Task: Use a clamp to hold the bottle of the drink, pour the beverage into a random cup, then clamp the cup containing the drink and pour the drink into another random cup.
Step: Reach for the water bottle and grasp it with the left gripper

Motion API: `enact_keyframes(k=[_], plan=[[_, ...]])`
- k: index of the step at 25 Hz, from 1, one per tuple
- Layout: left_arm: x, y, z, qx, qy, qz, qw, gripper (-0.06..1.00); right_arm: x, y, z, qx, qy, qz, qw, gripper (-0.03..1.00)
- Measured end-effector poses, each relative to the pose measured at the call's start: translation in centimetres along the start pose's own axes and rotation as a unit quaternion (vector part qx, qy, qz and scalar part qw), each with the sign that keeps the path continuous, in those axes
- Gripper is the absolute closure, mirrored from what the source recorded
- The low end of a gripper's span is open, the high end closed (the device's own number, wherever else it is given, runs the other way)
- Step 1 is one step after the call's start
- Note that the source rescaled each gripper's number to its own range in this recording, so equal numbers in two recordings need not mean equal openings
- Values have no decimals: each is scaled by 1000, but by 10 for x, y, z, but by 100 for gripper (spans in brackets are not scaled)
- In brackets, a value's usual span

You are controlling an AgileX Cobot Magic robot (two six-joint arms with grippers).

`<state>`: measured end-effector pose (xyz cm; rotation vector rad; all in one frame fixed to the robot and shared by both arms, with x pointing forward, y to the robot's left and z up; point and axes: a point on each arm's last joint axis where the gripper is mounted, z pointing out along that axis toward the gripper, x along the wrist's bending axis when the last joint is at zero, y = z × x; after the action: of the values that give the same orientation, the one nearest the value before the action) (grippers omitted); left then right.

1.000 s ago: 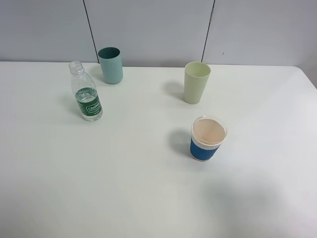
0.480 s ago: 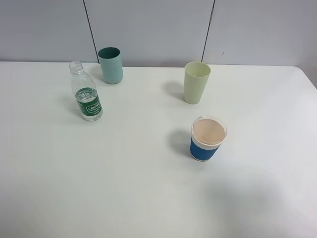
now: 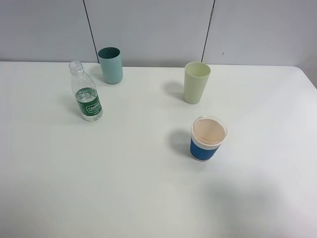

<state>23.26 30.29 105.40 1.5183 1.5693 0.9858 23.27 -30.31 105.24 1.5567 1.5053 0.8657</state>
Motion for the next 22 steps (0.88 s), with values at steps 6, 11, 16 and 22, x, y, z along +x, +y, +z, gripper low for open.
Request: enact_keyframes(k=[6,11,16,22], plan=[[0,0,0,0,0,0,1000,-6,0,0,0,0,0,0,1000,-3],[-2,4,0,-5,-9,-6,1000,-6,0,0,0,0,0,0,1000,-3],[-2,30,10,6,-9,-8,1000,-6,0,0,0,0,0,0,1000,-3],[-2,58,45,93,-9,4,996,-6,0,0,0,0,0,0,1000,-3]])
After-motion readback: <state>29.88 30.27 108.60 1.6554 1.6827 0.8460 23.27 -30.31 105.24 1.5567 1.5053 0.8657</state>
